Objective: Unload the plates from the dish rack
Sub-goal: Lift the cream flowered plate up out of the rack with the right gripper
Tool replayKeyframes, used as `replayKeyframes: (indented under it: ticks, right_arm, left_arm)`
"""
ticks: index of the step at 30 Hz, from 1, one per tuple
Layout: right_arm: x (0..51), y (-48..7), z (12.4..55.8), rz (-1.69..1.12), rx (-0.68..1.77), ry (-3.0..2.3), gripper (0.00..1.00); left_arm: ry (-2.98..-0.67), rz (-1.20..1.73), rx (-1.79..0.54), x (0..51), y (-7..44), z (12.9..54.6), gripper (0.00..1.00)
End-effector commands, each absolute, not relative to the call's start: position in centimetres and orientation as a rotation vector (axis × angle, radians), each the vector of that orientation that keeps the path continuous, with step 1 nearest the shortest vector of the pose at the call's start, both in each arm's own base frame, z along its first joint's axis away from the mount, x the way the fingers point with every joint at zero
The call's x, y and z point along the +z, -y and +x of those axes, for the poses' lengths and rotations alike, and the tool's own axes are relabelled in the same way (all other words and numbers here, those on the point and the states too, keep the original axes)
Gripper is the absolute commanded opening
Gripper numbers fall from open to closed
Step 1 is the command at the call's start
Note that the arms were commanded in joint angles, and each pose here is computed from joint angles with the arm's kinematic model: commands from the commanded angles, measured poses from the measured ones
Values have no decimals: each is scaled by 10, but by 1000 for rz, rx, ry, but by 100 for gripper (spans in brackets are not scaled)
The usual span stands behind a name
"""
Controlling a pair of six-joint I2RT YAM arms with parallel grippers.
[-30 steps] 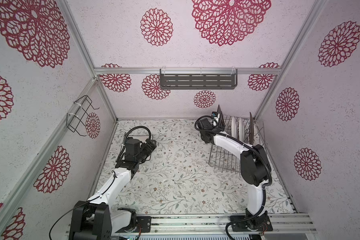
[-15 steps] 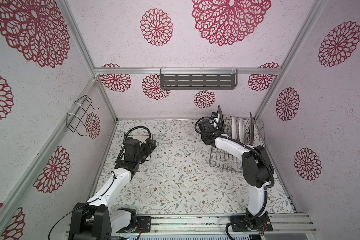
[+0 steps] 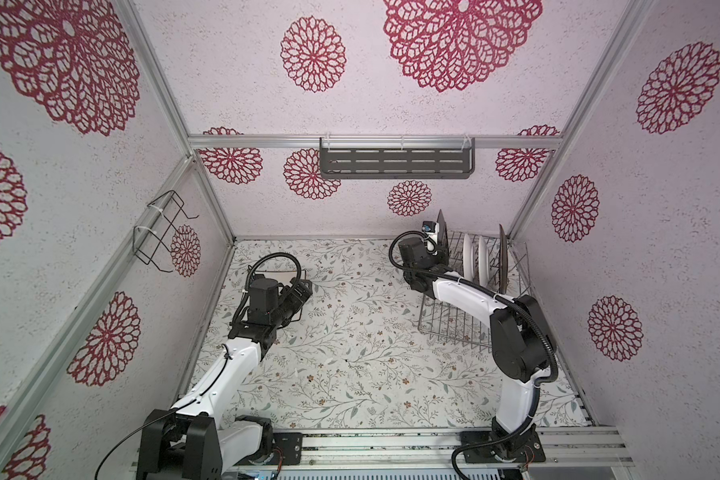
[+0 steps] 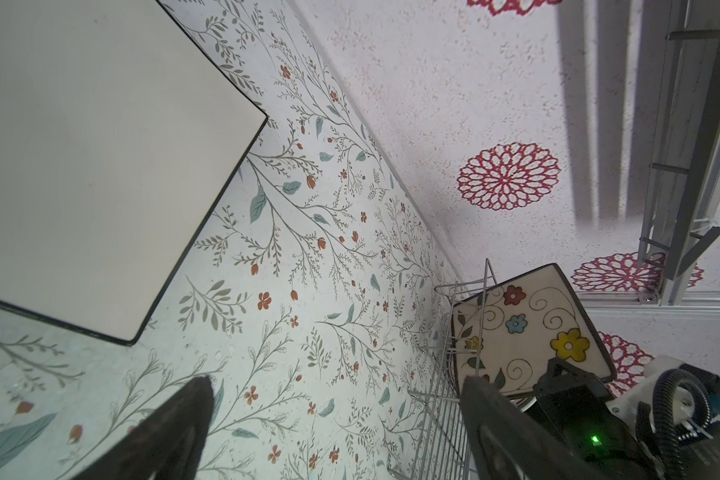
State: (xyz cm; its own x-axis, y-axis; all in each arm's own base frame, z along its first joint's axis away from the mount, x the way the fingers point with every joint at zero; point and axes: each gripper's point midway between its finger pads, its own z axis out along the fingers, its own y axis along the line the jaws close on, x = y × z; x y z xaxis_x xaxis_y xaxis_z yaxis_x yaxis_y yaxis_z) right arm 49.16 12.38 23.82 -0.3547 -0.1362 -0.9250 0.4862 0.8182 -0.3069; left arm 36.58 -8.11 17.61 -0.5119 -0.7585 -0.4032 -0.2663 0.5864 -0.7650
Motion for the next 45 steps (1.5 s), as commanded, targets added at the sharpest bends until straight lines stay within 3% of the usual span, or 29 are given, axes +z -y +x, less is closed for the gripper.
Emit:
replayKeyframes:
  ticks: [1,45]
  right_arm:
    - [333,-99,468,508,-630,-1588,0]
    - [386,-108,440,403,-610,-1555,0]
  left_arm:
    - [-2031,-769,-836,193,84,368,97]
    - [-2026,-760,-844,198,88,366,97]
